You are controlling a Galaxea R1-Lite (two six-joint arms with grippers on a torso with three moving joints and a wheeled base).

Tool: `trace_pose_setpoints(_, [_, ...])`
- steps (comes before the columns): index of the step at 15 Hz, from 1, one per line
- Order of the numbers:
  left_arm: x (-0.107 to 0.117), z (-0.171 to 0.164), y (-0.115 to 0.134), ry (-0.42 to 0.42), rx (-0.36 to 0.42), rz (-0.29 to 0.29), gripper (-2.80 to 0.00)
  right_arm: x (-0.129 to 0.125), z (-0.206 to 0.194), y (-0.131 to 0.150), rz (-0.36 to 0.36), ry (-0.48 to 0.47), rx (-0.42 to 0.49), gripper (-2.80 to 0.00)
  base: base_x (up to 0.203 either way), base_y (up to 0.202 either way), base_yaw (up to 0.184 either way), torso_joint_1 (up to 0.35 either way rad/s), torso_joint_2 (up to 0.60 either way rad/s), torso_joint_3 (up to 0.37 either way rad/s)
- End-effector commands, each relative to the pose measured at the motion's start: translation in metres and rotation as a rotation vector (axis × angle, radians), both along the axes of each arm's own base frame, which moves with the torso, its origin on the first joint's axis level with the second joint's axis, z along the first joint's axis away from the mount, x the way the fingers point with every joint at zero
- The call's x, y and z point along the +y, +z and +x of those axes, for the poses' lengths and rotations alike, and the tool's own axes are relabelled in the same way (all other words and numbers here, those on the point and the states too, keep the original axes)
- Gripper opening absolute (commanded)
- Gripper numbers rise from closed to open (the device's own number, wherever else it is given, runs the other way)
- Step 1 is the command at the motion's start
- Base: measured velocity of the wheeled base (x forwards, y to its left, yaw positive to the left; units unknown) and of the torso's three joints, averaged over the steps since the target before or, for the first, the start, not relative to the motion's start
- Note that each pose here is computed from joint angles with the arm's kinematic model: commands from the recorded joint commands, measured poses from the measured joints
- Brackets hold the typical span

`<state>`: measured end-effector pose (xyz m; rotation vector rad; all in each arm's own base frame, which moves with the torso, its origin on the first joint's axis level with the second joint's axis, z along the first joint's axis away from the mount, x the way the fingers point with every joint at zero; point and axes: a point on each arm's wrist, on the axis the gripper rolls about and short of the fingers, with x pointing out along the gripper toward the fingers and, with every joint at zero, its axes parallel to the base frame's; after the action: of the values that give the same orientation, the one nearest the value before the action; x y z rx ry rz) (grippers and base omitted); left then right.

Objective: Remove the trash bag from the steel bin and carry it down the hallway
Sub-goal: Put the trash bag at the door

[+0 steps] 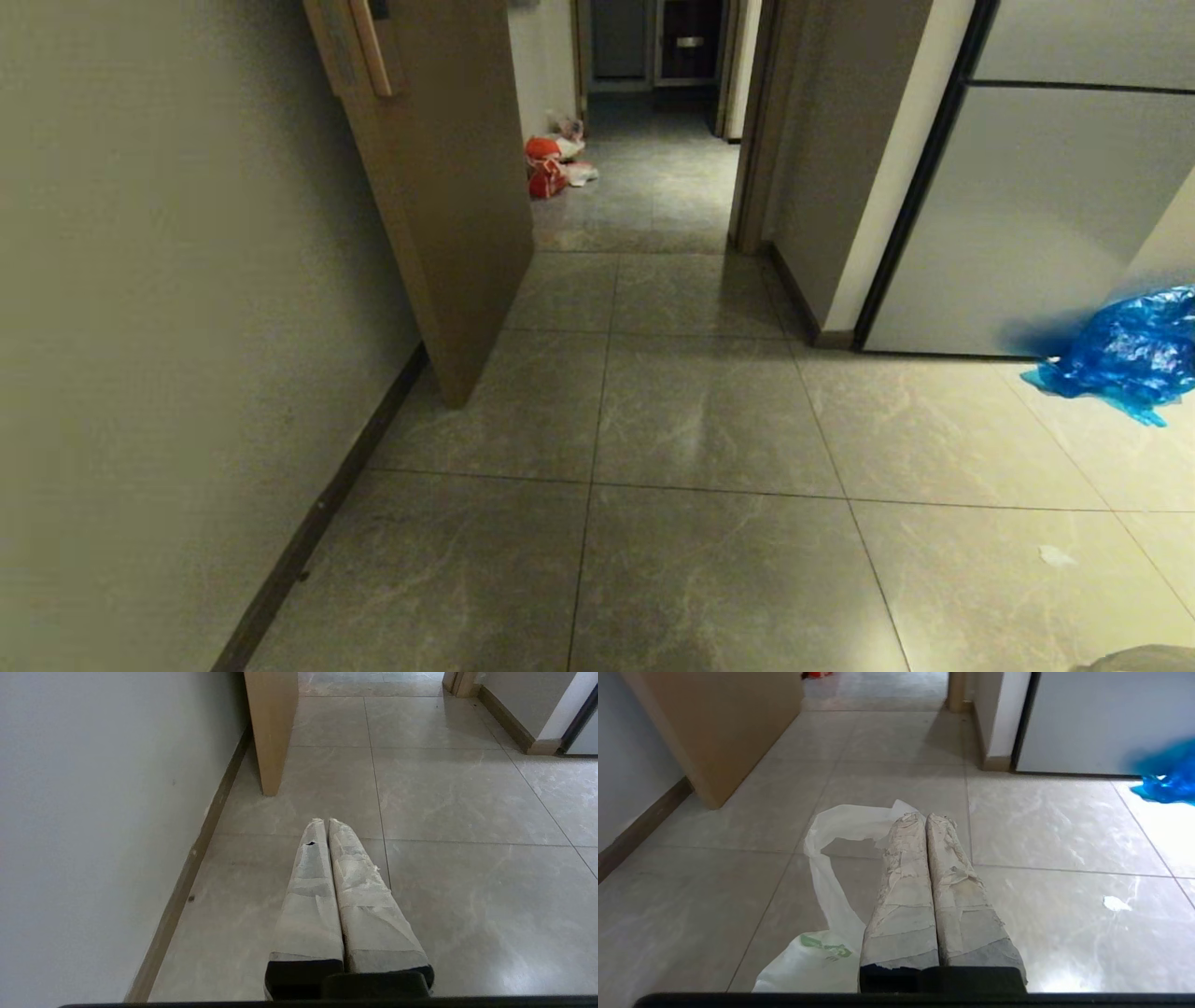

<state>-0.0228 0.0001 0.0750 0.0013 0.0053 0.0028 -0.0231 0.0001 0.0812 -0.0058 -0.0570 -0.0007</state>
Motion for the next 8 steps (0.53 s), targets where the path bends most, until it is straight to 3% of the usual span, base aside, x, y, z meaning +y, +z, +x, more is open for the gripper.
trace_pose_setpoints(1, [0.0, 0.0001, -0.0001, 0.0, 0.002, 0.0, -2.8, 0.0, 0.0019, -0.0067, 0.0, 0.001, 0.023, -2.8, 0.191, 0.0, 0.0, -0.002, 0.0, 0.002])
trace_pose_setpoints(8, [0.0, 0.0001, -0.0001, 0.0, 0.002, 0.0, -2.8, 0.0, 0.0019, -0.0067, 0.0, 0.001, 0.023, -2.8, 0.192, 0.0, 0.002, 0.001, 0.0, 0.003])
